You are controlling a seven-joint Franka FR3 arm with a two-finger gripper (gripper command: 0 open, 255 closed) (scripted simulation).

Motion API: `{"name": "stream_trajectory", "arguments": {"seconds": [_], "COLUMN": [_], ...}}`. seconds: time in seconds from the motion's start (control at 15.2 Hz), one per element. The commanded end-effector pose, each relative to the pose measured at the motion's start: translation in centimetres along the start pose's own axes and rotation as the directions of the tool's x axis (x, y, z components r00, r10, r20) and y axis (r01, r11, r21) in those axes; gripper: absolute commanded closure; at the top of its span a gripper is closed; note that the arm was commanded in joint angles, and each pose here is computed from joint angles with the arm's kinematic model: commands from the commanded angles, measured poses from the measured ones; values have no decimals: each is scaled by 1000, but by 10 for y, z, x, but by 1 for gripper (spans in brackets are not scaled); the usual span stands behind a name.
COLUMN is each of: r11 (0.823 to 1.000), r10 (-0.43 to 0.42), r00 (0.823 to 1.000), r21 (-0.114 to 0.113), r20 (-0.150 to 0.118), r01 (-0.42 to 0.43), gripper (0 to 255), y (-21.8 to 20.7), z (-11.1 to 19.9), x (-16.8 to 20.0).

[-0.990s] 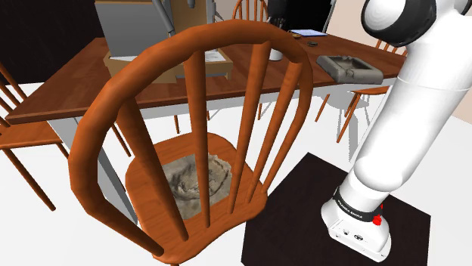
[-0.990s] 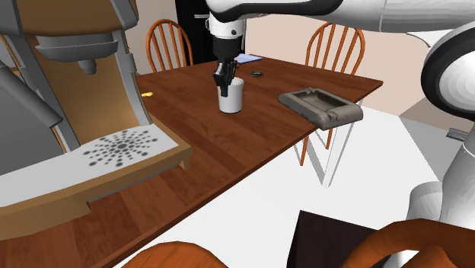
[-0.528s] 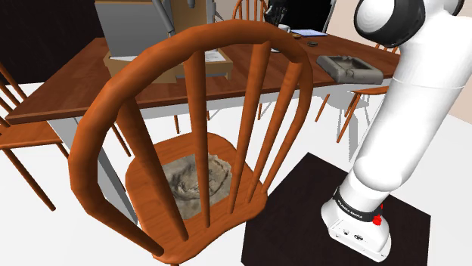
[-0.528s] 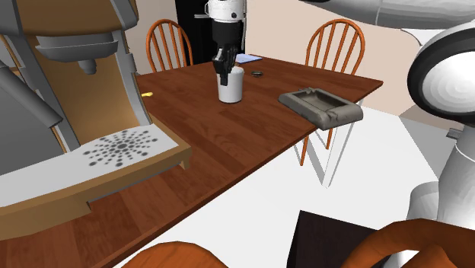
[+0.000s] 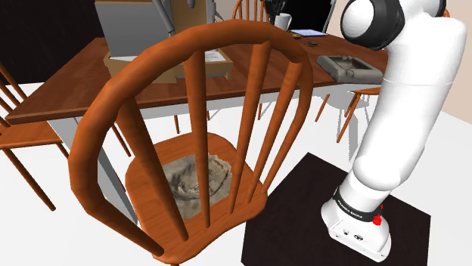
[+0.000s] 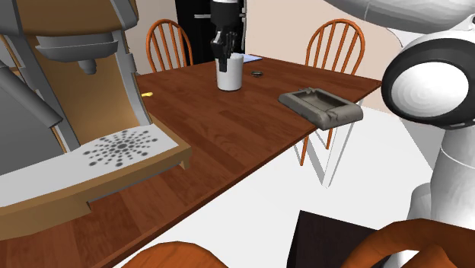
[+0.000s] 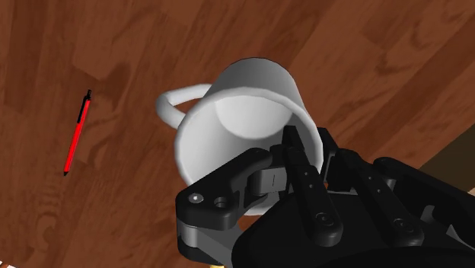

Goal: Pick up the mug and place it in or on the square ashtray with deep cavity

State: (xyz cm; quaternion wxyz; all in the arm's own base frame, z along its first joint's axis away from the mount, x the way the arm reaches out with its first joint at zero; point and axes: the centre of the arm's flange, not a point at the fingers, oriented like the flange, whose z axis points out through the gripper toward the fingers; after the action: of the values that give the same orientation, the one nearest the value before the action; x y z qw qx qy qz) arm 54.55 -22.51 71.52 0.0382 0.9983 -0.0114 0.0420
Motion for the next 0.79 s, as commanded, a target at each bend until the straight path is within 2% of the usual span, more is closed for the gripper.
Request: {"name": "stream_trajectory", "arguments": {"seconds": [0.0, 0.13, 0.73], "r11": [1000, 1000, 1000], "r10": [0, 0, 0], "r00": [1000, 1000, 1000], "r21": [0, 0, 0], "r20": [0, 0, 0], "r01": [0, 0, 0], "gripper": [255, 255, 255], "y": [1, 2, 59], "z": [-11, -21, -38], "x": [1, 2, -101]}}
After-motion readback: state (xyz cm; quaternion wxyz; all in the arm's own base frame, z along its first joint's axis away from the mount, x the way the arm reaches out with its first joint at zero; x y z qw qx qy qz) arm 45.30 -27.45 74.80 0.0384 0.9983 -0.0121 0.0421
